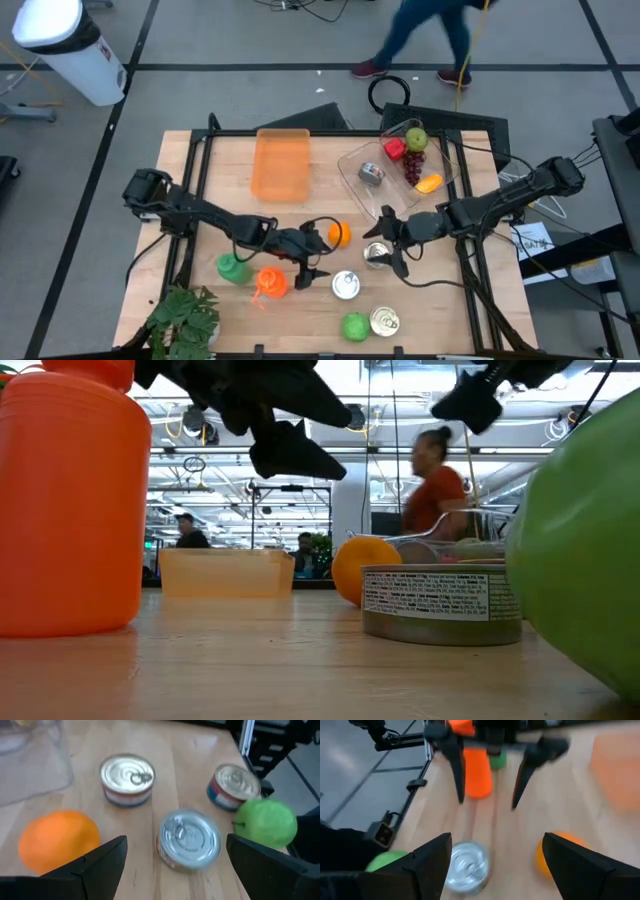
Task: Pick & Place Food Item
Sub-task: Put the top blue tuna can into the left transparent bin
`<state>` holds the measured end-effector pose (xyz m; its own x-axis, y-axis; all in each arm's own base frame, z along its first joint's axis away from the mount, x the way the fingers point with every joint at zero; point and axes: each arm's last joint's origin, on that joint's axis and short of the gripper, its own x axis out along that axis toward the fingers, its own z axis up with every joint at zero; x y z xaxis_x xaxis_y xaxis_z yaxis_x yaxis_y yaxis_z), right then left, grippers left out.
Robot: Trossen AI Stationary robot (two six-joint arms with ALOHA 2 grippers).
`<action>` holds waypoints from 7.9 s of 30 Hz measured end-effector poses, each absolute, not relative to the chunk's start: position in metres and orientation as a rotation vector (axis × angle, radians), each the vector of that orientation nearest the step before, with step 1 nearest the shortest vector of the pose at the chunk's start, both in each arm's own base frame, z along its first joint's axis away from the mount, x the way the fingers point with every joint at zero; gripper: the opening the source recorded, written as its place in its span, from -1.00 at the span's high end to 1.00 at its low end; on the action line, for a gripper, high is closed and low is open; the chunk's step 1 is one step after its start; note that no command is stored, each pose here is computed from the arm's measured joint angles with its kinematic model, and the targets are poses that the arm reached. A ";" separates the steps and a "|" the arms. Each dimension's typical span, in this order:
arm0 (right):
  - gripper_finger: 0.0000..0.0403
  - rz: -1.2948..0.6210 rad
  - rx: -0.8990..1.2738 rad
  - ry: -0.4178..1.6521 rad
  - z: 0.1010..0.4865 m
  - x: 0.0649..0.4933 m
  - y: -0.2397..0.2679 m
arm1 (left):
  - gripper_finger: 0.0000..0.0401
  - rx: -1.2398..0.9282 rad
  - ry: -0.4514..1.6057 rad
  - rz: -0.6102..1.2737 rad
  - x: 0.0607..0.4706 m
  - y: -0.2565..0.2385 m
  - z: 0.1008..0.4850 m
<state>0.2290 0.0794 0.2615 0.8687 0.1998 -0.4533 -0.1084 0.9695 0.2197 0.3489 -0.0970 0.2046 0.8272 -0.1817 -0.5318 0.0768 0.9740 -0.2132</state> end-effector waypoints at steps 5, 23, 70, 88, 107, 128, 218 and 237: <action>-0.45 0.089 0.389 0.646 0.251 0.214 0.095 | -0.75 -0.188 0.567 -0.128 0.350 -0.093 0.208; -0.45 -0.635 0.693 0.995 0.187 0.198 0.095 | -0.75 -0.150 0.566 -0.093 0.354 -0.075 0.207; -0.45 -0.452 0.813 0.980 0.187 0.212 0.111 | -0.75 -0.145 0.603 -0.096 0.351 -0.077 0.204; -0.45 -0.695 0.813 1.153 0.184 0.185 0.098 | -0.75 -0.167 0.496 -0.197 0.357 -0.098 0.207; -0.45 -0.739 0.808 1.171 0.177 0.185 0.095 | -0.75 -0.173 0.540 -0.165 0.363 -0.090 0.191; -0.25 -0.950 0.834 1.330 0.148 0.150 0.079 | -0.75 -0.165 0.563 -0.162 0.362 -0.089 0.189; -0.40 -0.055 0.042 0.898 0.218 0.210 0.073 | -0.75 -0.174 0.611 -0.113 0.363 -0.074 0.185; -0.22 -0.161 0.322 1.094 0.220 0.149 0.108 | -0.75 -0.180 0.608 -0.095 0.364 -0.067 0.185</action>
